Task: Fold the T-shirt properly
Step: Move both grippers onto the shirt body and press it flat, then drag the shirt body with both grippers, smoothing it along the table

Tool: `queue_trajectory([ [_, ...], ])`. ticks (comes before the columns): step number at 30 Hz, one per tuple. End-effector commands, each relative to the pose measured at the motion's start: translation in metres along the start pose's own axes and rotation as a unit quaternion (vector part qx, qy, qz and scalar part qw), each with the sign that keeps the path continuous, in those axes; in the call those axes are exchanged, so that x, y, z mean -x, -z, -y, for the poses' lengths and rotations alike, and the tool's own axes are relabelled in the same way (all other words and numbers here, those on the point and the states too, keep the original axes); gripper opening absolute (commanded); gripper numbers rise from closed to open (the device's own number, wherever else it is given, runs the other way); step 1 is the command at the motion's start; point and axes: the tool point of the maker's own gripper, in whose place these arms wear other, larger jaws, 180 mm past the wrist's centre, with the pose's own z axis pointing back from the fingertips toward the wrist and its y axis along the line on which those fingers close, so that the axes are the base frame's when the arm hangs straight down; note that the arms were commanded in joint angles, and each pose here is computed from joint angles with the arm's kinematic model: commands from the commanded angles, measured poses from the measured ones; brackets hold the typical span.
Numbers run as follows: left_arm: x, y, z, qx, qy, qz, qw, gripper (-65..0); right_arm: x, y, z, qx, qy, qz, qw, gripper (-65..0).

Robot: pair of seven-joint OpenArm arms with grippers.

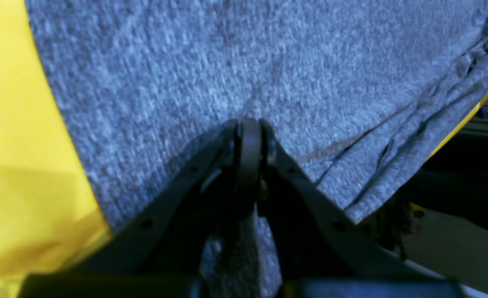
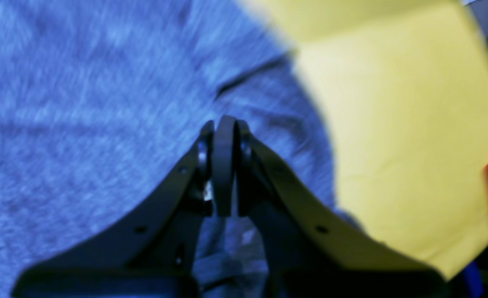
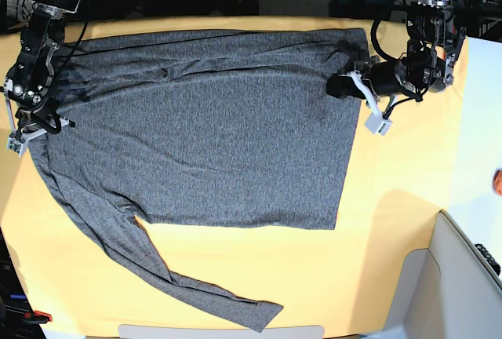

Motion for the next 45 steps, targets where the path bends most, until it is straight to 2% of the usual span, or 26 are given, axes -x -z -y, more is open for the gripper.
queue_trajectory([
  [1,0.002,-0.004,-0.011,-0.03,0.015,-0.013,0.999,-64.3,-0.023,-0.006,0.007,0.011,0.0,0.035,0.9993,-65.0],
  [4,0.008,-0.001,-0.016,-0.051,0.032,-0.03,0.998,-64.3,-0.014,0.0,0.0,0.004,0.008,0.022,0.9997,-65.0],
  [16,0.017,0.008,-0.009,-0.043,0.039,-0.033,0.998,-64.3,-0.017,0.049,-0.03,-0.013,-0.012,0.009,0.9998,-65.0],
  [19,0.017,0.008,-0.009,-0.043,0.039,-0.033,0.998,-64.3,-0.027,0.053,-0.019,-0.001,-0.017,0.016,0.9997,-65.0],
  [28,0.017,0.008,-0.009,-0.043,0.039,-0.033,0.998,-64.3,-0.058,0.049,0.046,0.061,-0.044,0.031,0.9967,-65.0],
  [32,0.017,0.008,-0.009,-0.043,0.039,-0.033,0.998,-64.3,-0.07,0.047,0.077,0.103,-0.065,0.034,0.9919,-65.0],
  [35,0.017,0.008,-0.009,-0.043,0.039,-0.033,0.998,-64.3,-0.078,0.047,0.092,0.138,-0.097,0.051,0.9844,-65.0],
  [39,0.017,0.008,-0.009,-0.043,0.039,-0.033,0.998,-64.3,-0.085,0.045,0.096,0.164,-0.131,0.071,0.9752,-65.0],
  [45,0.017,0.008,-0.009,-0.043,0.039,-0.033,0.998,-64.3,-0.076,0.04,0.063,0.136,-0.128,0.083,0.9789,-65.0],
])
